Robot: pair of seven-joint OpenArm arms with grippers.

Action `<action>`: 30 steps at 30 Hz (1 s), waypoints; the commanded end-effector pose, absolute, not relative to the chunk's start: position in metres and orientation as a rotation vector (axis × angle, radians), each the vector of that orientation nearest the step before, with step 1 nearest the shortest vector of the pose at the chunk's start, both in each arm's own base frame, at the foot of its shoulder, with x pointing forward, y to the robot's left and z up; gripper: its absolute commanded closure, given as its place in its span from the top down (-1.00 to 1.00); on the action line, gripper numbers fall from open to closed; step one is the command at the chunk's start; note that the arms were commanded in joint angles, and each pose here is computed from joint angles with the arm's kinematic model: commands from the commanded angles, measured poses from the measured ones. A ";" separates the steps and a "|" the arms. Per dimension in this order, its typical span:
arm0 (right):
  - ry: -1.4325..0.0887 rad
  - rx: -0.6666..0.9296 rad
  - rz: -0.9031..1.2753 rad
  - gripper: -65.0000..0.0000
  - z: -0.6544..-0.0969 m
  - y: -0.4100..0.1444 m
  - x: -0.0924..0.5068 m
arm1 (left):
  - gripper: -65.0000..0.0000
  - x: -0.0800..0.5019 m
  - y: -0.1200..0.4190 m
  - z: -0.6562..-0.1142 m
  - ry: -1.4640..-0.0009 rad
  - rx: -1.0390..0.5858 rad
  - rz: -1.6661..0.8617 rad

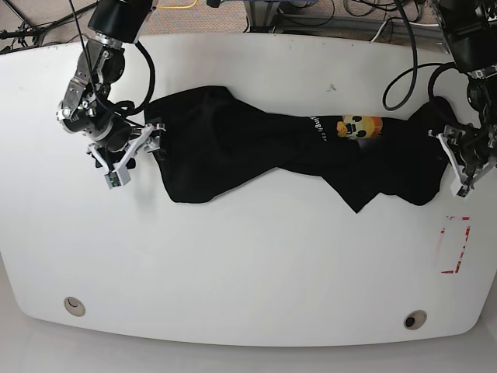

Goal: Fold the T-shirt properly
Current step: 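Lower the right gripper onto the shirt's bunched end and grasp it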

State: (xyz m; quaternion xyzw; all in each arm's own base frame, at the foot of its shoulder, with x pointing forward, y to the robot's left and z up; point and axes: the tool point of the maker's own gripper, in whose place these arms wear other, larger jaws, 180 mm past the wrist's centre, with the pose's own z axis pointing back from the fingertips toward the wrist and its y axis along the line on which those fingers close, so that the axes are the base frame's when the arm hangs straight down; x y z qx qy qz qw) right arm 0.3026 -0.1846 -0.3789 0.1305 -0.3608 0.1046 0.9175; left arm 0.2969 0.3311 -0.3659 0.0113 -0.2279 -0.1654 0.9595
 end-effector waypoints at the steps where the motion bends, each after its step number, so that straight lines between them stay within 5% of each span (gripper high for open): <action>1: -0.794 0.256 0.227 0.55 -0.364 -0.188 0.313 | -0.29 0.308 0.340 -0.346 -0.521 0.038 -0.334; 30: -0.602 0.398 0.120 0.61 -0.442 -0.169 0.297 | -0.28 0.300 0.371 -0.309 -0.682 0.027 -0.173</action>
